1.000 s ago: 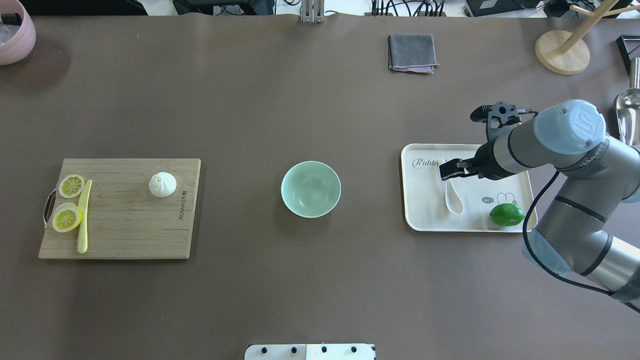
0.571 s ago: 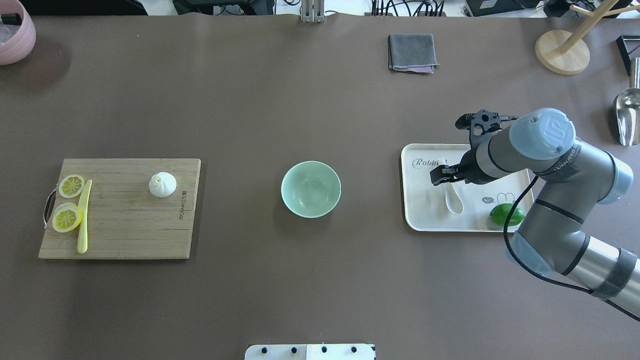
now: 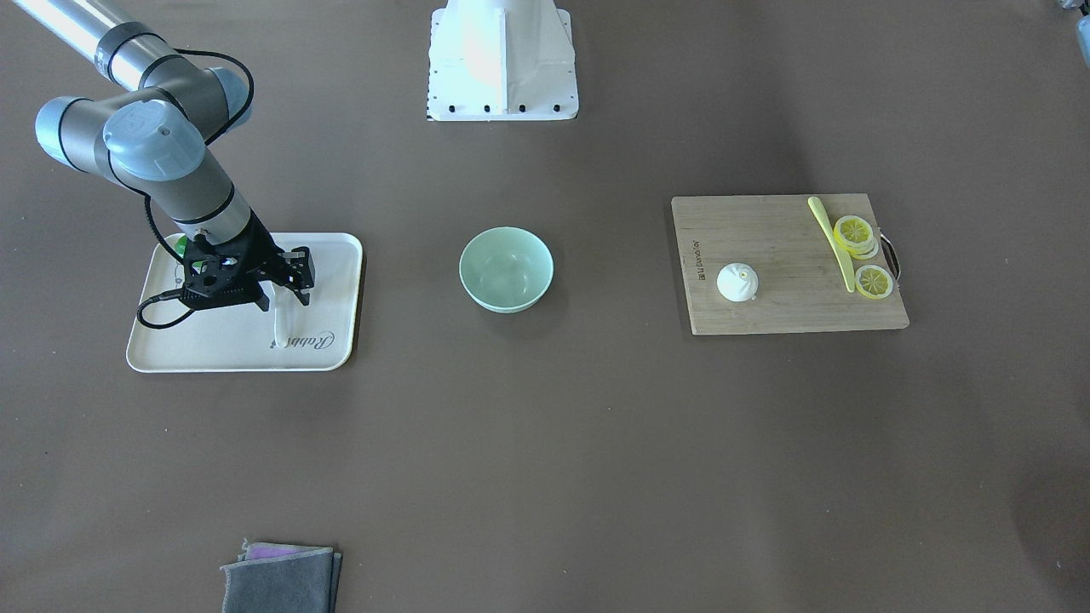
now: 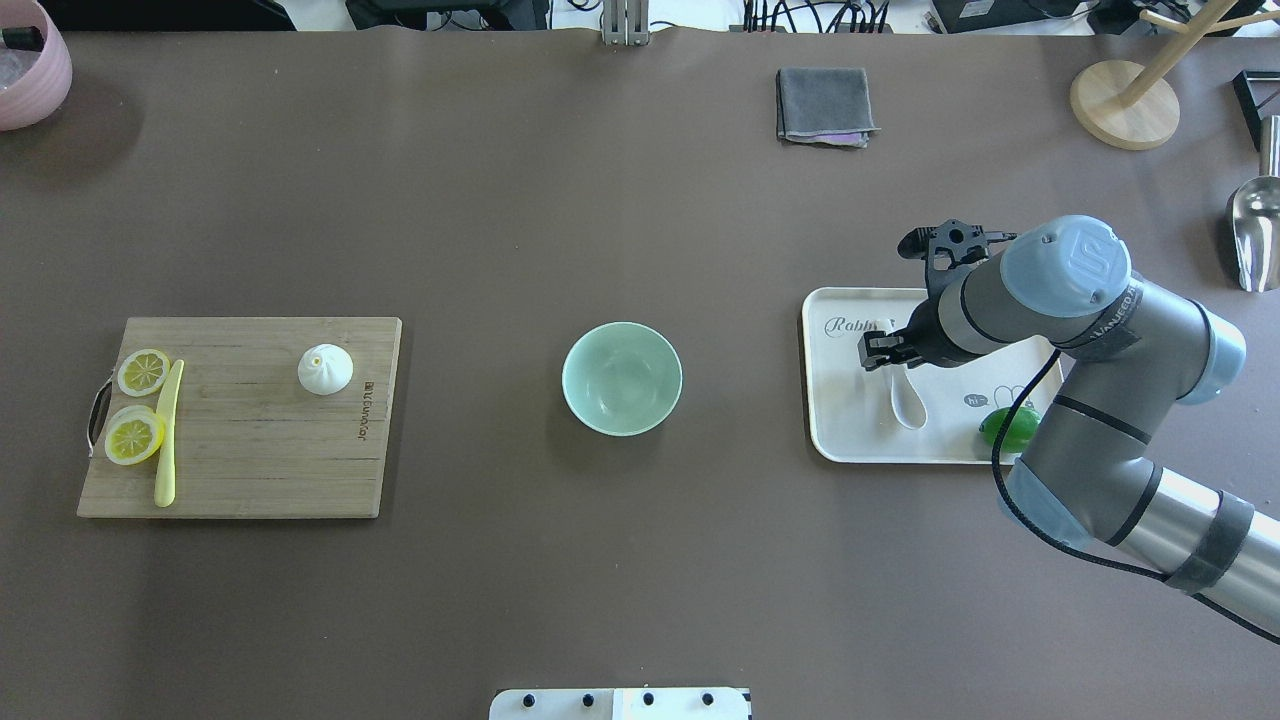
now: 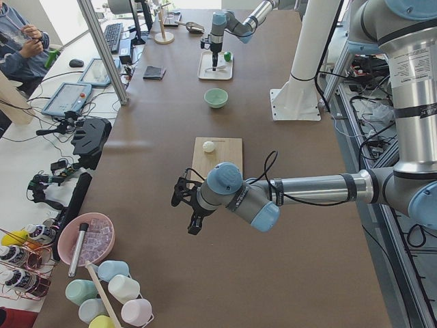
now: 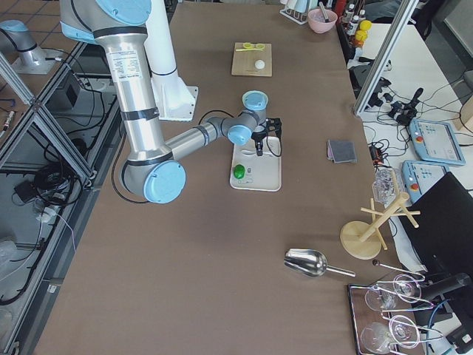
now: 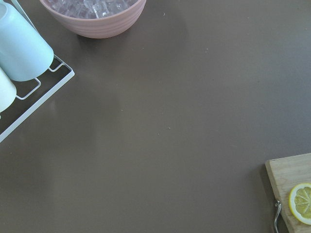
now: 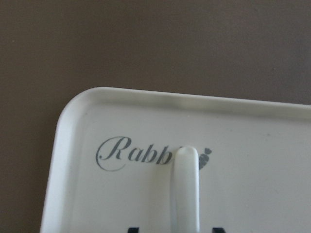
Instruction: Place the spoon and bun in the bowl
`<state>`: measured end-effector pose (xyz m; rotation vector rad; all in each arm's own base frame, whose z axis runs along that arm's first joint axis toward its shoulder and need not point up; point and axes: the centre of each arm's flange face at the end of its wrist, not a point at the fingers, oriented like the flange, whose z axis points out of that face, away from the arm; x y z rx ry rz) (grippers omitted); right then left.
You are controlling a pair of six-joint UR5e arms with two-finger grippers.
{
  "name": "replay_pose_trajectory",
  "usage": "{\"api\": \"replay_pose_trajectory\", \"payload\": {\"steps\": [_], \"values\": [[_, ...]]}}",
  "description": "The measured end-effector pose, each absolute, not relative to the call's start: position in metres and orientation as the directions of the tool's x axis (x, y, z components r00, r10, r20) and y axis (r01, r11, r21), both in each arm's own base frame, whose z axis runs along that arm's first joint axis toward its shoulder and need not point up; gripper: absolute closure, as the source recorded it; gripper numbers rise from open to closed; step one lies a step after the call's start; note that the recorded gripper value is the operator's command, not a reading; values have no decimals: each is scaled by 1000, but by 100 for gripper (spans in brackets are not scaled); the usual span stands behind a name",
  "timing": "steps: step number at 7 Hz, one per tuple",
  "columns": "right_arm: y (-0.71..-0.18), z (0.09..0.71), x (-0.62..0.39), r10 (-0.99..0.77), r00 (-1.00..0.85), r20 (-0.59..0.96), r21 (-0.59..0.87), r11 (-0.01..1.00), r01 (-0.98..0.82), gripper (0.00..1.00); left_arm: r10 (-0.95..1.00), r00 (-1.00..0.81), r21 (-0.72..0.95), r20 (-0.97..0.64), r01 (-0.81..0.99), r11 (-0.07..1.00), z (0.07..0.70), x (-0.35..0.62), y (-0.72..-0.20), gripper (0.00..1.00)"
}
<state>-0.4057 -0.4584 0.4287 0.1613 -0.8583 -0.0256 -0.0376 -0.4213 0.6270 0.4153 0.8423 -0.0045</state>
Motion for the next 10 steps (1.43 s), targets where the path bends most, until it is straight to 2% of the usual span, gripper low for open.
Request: {"api": "replay_pose_trajectory", "payload": {"steps": [4,6,8,10], "values": [[-457,425,-401,-85,648,757,151,987,-48,100,123,660,324,-741,192,926,626,-37,-422,3],[-456,401,-394,-61,620,783,142,986,-82,100,-3,570,193,-822,284,939,603,-25,-438,3],[-460,374,-390,-6,584,812,107,984,-140,100,-55,543,125,-838,289,949,566,39,-466,8],[-464,356,-392,28,558,830,82,982,-172,100,-92,532,81,-841,293,953,512,144,-476,13]]}}
